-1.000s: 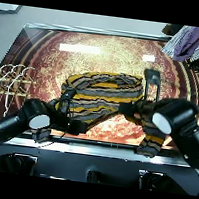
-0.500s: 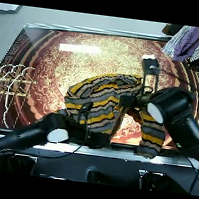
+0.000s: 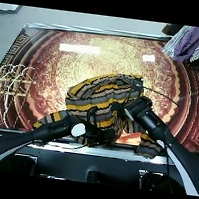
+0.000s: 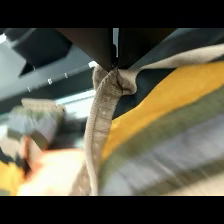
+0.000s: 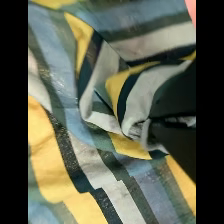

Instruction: Fold the clothes and pants, and hang the long-sleeved shirts on hangers.

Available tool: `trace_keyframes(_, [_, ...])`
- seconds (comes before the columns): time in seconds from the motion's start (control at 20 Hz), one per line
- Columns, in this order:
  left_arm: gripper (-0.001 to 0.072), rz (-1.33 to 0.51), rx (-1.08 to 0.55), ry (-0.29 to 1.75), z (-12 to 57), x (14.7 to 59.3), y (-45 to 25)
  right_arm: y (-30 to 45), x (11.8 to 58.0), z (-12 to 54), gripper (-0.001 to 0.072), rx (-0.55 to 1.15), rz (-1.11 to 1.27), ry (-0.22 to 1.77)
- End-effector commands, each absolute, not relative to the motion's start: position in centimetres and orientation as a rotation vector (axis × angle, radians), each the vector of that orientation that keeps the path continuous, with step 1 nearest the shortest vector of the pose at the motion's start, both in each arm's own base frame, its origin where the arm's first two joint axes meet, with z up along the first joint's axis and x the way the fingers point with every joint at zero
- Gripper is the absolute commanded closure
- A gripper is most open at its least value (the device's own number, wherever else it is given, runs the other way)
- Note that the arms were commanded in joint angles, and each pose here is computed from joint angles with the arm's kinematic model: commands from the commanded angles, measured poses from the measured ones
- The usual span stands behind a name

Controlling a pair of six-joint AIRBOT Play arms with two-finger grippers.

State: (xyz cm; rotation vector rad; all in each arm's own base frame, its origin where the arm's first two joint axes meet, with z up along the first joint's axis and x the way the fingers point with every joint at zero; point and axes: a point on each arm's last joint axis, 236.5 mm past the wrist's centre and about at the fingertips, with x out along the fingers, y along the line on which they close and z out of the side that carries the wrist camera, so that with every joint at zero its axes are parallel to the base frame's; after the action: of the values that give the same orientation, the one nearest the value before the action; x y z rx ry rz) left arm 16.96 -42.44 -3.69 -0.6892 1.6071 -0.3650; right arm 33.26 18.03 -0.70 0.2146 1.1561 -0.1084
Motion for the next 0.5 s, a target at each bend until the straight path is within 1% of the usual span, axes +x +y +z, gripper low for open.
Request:
trace_keyframes(0.0, [0.0681,-0.330,-0.703,1.605,-4.7,18.3,-41.9,18.1,33.0,-1.2,0.0412,0.257,-0.151,1.183])
trace_keyframes(0.05, [0.0681,-0.330,-0.700,1.605,-4.7,18.4,-41.8,17.7,33.0,-0.2,0.0318,0.244,-0.143,1.185])
trace_keyframes(0.1, [0.0681,-0.329,-0.699,1.604,-4.7,18.5,-41.7,16.8,32.9,1.1,0.0284,0.234,-0.136,1.193])
trace_keyframes(0.2, [0.0681,-0.328,-0.699,1.605,-4.7,18.6,-41.6,13.1,32.2,3.8,0.0278,0.226,-0.171,1.215])
trace_keyframes(0.25, [0.0681,-0.328,-0.699,1.605,-4.7,18.6,-41.6,10.7,31.4,4.9,0.0256,0.227,-0.201,1.236])
trace_keyframes(0.3, [0.0681,-0.330,-0.697,1.604,-4.7,18.6,-41.6,8.3,30.0,5.7,0.0209,0.233,-0.227,1.272])
trace_keyframes(0.35, [0.0680,-0.330,-0.696,1.604,-4.7,18.6,-41.6,6.7,28.3,6.3,0.0207,0.247,-0.235,1.319])
trace_keyframes(0.4, [0.0680,-0.331,-0.696,1.603,-4.7,18.6,-41.6,6.0,26.7,6.5,0.0158,0.283,-0.231,1.358])
trace_keyframes(0.45, [0.0680,-0.331,-0.696,1.603,-4.7,18.6,-41.6,6.0,25.3,6.4,0.0133,0.341,-0.215,1.384])
